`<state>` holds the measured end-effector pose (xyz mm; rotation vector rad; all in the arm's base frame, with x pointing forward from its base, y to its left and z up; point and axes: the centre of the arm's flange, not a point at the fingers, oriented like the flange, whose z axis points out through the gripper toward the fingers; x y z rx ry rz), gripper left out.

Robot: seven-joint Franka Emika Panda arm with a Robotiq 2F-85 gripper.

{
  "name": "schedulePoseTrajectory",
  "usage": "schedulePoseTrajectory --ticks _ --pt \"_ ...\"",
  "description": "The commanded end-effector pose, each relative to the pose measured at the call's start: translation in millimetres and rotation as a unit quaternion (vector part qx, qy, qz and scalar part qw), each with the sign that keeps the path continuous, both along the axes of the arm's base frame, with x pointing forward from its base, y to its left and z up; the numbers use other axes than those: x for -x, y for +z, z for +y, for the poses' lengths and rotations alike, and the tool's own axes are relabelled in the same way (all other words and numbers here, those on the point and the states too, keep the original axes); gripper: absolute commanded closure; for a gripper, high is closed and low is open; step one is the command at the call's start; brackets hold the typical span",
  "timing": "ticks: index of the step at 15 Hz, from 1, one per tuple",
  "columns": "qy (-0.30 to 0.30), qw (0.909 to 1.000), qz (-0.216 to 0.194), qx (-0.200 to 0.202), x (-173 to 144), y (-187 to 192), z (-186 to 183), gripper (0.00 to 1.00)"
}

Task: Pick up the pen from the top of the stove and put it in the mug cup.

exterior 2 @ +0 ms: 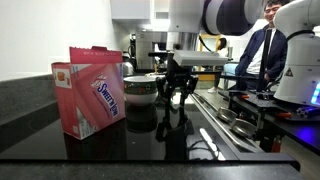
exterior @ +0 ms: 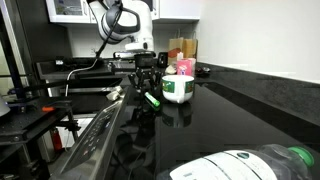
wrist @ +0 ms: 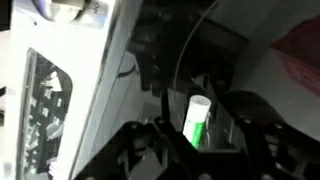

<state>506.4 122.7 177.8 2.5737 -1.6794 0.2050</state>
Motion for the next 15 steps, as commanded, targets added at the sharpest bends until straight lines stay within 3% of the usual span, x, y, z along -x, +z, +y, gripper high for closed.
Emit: schedulePoseTrajectory --ticks 1,4,7,11,15 --pt "-0.004 0.9999 0.012 0.004 -7 0 5 0.76" --pt "-0.005 1.0000 0.008 -0.001 -7 4 5 0.98" --pt "-0.006 0.9993 0.012 -0.034 -4 11 5 0.95" --pt "0.031 0.9897 0.017 -0.139 -1 30 6 0.95" --pt "0.063 0.9657 -0.023 -0.251 1 59 -16 0.95"
